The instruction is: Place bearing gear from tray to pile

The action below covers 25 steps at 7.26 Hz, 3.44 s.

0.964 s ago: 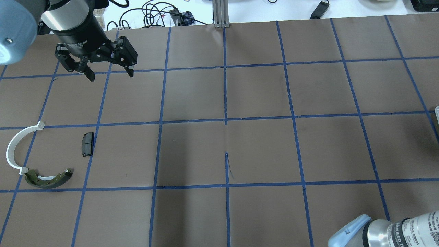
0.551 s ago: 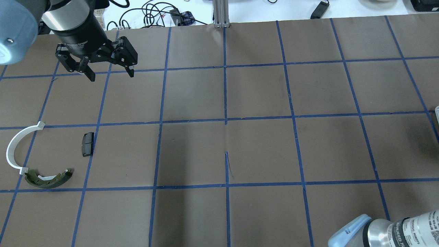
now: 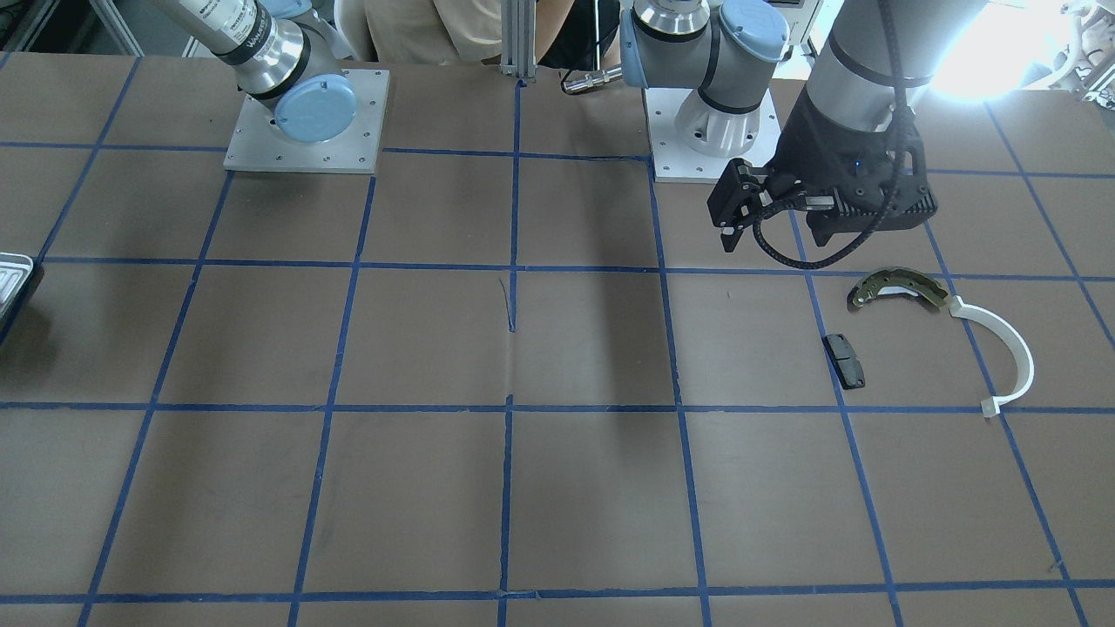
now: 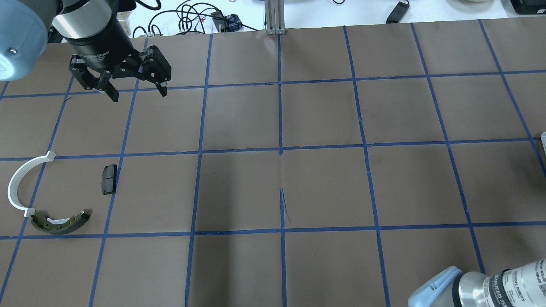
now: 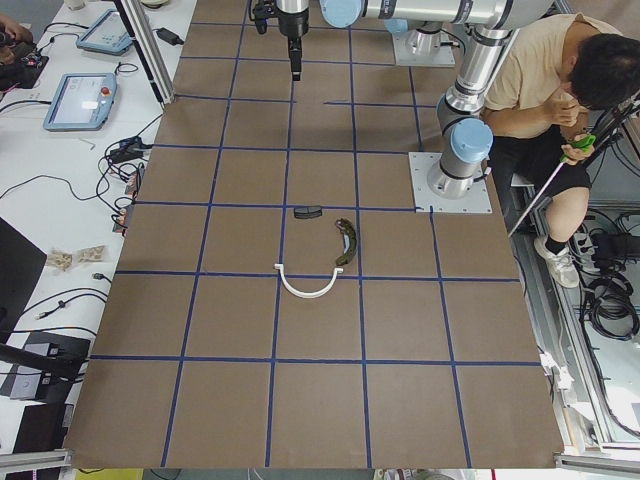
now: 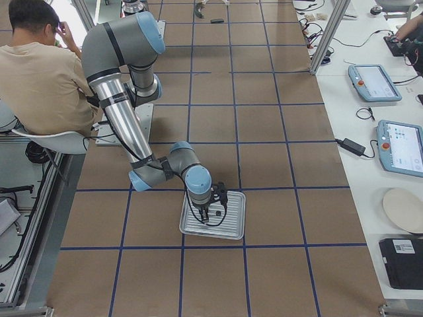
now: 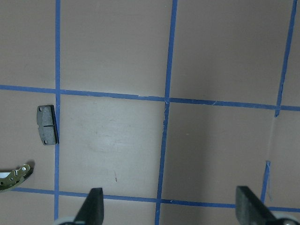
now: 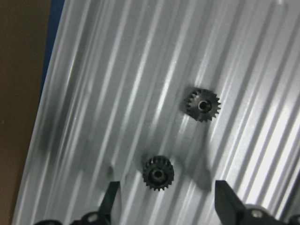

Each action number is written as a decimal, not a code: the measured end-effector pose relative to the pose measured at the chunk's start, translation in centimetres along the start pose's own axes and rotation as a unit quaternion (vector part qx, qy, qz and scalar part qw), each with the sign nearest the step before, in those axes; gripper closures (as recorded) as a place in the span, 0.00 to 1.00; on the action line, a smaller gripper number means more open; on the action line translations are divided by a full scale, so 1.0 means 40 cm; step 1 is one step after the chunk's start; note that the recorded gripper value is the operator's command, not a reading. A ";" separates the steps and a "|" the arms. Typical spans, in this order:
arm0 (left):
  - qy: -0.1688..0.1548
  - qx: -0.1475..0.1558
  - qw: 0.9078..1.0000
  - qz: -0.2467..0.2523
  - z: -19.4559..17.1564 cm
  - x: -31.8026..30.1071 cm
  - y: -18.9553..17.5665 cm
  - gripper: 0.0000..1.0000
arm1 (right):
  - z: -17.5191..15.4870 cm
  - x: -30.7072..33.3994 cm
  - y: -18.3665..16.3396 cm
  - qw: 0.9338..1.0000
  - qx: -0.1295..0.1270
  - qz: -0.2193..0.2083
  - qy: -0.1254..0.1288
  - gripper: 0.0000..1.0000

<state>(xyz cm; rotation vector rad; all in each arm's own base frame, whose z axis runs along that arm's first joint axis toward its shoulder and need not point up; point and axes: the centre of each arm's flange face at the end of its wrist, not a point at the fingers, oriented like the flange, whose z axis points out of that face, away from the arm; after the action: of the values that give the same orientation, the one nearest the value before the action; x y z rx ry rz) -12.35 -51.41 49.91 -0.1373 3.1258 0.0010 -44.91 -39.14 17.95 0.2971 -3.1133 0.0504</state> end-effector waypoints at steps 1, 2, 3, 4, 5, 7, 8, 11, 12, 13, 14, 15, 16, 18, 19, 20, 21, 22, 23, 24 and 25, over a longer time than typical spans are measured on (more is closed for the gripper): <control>0.000 0.000 1.000 0.000 0.001 0.000 0.000 0.00 | 0.005 0.000 0.000 1.000 0.000 0.000 -0.001 0.56; 0.000 0.000 1.000 0.000 0.000 0.000 0.001 0.00 | 0.007 0.000 -0.001 1.000 0.000 0.000 -0.002 0.56; 0.000 0.000 1.000 0.000 0.000 0.000 0.001 0.00 | 0.007 0.000 -0.003 1.000 0.000 0.000 -0.001 0.57; 0.000 0.000 1.000 0.000 0.000 0.000 0.003 0.00 | 0.004 0.001 -0.005 1.000 0.000 0.002 0.000 0.70; 0.000 0.000 1.000 0.000 0.001 0.000 0.004 0.00 | 0.001 0.001 -0.007 1.000 0.000 0.005 0.001 0.77; 0.000 0.000 1.000 0.000 0.000 0.000 0.005 0.00 | -0.002 0.002 -0.008 1.000 0.001 0.007 0.002 0.88; 0.000 0.000 1.000 0.000 0.000 0.000 0.005 0.00 | -0.004 0.002 -0.008 1.000 0.001 0.007 0.002 0.88; 0.000 0.000 1.000 0.000 -0.001 0.000 0.005 0.00 | -0.102 -0.038 -0.036 1.000 -0.004 0.008 0.015 0.88; 0.000 0.000 1.000 0.000 -0.001 0.000 0.006 0.00 | -0.190 -0.105 -0.064 0.999 -0.016 0.027 0.007 0.88; 0.000 0.000 1.000 0.000 -0.001 0.000 0.006 0.00 | -0.276 -0.192 -0.095 0.998 -0.035 0.044 -0.002 0.88; 0.000 0.001 1.000 0.000 -0.002 0.000 0.006 0.00 | -0.356 -0.290 -0.134 0.997 -0.052 0.054 -0.003 0.87; 0.000 0.001 1.000 0.000 -0.001 0.000 0.006 0.00 | -0.429 -0.402 -0.175 0.995 -0.065 0.075 0.000 0.87; -0.001 0.000 1.000 0.001 -0.001 0.000 0.006 0.00 | -0.499 -0.539 -0.217 0.992 -0.074 0.105 0.001 0.86; -0.001 0.000 1.000 0.000 -0.001 0.000 0.006 0.00 | -0.595 -0.820 -0.300 0.989 -0.070 0.127 0.014 0.86; -0.001 0.000 1.000 0.000 0.000 -0.001 0.006 0.00 | -0.621 -0.966 -0.342 0.990 -0.057 0.125 0.017 0.86; -0.001 0.000 1.000 0.000 0.000 -0.001 0.006 0.00 | -0.627 -1.107 -0.381 0.990 -0.043 0.135 0.007 0.86; -0.001 0.000 1.000 0.000 0.000 -0.001 0.006 0.00 | -0.613 -1.235 -0.420 0.987 -0.030 0.157 -0.010 0.86; -0.001 0.000 1.000 0.000 0.000 -0.001 0.007 0.00 | -0.585 -1.346 -0.456 0.984 -0.021 0.177 -0.021 0.86; -0.002 0.000 1.000 0.001 0.000 -0.001 0.008 0.00 | -0.544 -1.462 -0.494 0.981 -0.012 0.191 -0.027 0.83; -0.002 -0.001 1.000 0.001 0.002 -0.002 0.008 0.00 | -0.490 -1.581 -0.531 0.980 0.003 0.198 -0.033 0.83; -0.002 -0.001 1.000 0.001 0.002 -0.002 0.008 0.00 | -0.432 -1.692 -0.562 0.978 0.017 0.204 -0.041 0.83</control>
<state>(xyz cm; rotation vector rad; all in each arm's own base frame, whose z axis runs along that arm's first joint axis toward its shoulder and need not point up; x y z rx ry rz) -12.31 -51.07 49.83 -0.1349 3.1215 0.0039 25.99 -47.86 34.78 -0.3517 -3.1994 0.0966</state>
